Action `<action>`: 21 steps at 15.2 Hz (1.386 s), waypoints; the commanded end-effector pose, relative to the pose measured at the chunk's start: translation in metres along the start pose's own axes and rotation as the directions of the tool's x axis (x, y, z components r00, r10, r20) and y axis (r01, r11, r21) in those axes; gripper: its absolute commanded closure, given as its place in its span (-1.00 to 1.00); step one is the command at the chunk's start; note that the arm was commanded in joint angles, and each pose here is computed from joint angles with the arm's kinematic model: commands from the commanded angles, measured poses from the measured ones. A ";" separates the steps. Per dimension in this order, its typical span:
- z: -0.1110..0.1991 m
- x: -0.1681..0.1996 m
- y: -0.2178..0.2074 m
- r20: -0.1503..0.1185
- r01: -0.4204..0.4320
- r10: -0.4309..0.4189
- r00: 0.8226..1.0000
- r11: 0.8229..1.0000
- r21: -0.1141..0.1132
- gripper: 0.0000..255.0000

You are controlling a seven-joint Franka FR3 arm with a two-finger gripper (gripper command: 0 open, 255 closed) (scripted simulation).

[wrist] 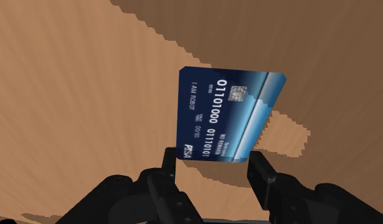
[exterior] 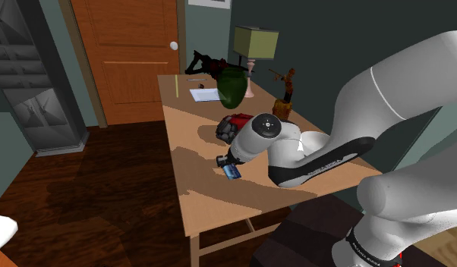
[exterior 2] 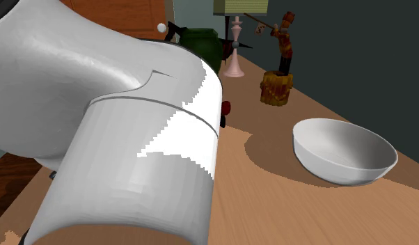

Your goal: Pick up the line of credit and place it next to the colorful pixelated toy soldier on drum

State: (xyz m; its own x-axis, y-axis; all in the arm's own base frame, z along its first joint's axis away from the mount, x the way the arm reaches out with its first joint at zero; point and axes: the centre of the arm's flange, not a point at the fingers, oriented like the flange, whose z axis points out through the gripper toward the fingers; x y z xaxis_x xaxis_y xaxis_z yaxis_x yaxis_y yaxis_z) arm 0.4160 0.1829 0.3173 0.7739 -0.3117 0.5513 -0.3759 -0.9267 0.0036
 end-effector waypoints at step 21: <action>-0.066 0.044 0.000 0.000 0.000 0.000 1.000 1.000 0.000 1.00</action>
State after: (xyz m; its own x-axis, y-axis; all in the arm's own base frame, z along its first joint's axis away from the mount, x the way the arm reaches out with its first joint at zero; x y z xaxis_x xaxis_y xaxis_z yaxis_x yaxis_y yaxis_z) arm 0.4160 0.1829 0.3912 0.7736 -0.3116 0.5517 -0.3760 -0.9266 0.0039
